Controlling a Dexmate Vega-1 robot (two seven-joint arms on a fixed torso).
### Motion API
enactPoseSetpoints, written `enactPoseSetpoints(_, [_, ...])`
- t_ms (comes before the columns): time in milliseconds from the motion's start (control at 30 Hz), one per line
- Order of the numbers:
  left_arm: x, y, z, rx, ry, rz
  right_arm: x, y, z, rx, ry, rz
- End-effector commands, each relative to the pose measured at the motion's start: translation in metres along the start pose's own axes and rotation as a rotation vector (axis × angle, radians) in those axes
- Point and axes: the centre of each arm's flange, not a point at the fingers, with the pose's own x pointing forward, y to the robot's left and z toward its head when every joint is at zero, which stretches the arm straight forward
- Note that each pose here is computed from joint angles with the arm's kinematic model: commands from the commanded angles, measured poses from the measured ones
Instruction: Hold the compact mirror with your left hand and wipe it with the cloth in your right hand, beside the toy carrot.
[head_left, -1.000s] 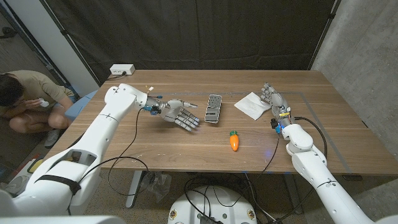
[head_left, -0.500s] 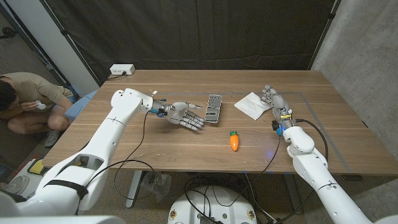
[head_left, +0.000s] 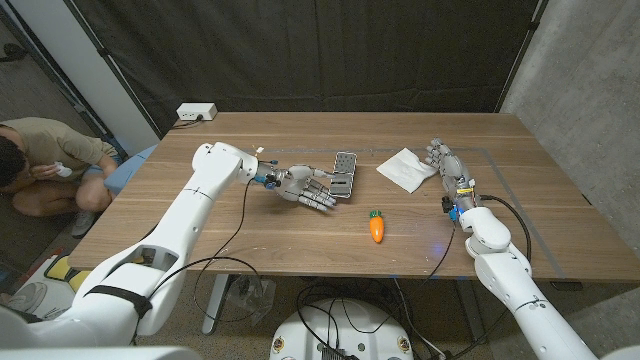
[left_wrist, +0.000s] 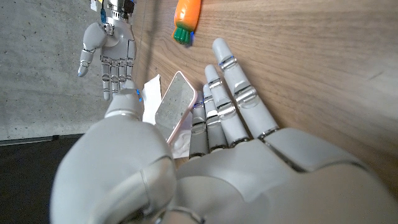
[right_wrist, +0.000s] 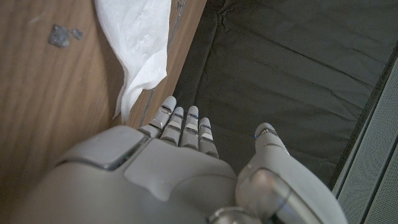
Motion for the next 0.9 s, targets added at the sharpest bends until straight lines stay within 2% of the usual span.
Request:
enactPoseSetpoints(33, [0.018,-0.013,0.007,0.001,0.032,0.026,-0.007,-0.009,-0.004,0.006,0.000,-0.010])
enactPoseSetpoints(500, [0.020,-0.018,0.004,-0.017,0.033,0.152,-0.007,-0.013,-0.005,0.001,0.005,-0.006])
enactPoseSetpoints(900, [0.014,-0.023,0.002,0.006,0.049,0.359,-0.005,-0.014,-0.003,-0.006,0.005,-0.002])
